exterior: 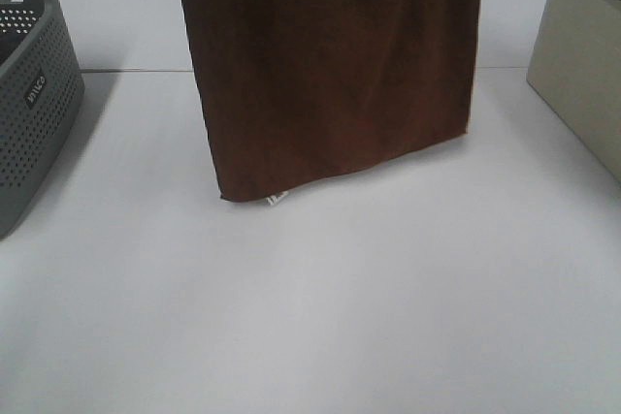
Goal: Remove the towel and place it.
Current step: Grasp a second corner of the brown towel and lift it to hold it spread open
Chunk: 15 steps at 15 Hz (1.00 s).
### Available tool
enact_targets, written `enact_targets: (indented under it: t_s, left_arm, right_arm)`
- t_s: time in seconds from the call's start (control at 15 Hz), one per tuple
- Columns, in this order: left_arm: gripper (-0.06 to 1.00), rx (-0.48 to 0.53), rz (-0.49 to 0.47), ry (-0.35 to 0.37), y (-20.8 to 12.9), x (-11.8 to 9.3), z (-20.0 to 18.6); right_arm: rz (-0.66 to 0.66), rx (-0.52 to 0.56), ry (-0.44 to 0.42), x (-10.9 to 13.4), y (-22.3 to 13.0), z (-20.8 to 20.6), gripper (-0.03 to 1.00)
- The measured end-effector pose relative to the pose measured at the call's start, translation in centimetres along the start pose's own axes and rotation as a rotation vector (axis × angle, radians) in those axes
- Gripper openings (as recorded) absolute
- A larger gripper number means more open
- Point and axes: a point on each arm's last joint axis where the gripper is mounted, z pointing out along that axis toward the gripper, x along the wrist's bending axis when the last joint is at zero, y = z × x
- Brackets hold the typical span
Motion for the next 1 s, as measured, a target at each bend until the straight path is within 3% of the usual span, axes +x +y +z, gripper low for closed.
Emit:
enact_targets:
  t_s: [0.2,0.6,0.8,1.0]
  left_arm:
    - [0.00,-0.070,0.011,0.094,-1.5,0.5,1.5]
    - [0.00,-0.126,0.015,0.210,-7.6,-0.4,5.4]
    - [0.00,-0.176,0.013,0.241,-8.8,-1.6,7.3]
    - [0.00,-0.266,-0.001,0.339,-9.3,-1.7,10.5]
  right_arm:
    - [0.003,-0.039,-0.001,1.0,-1.4,2.9,0.01]
    - [0.047,-0.238,-0.016,2.5,-2.8,7.0,0.01]
    - [0.059,-0.298,-0.046,1.6,-3.3,8.0,0.01]
    - [0.105,-0.301,-0.080,-0.2,-4.5,9.1,0.01]
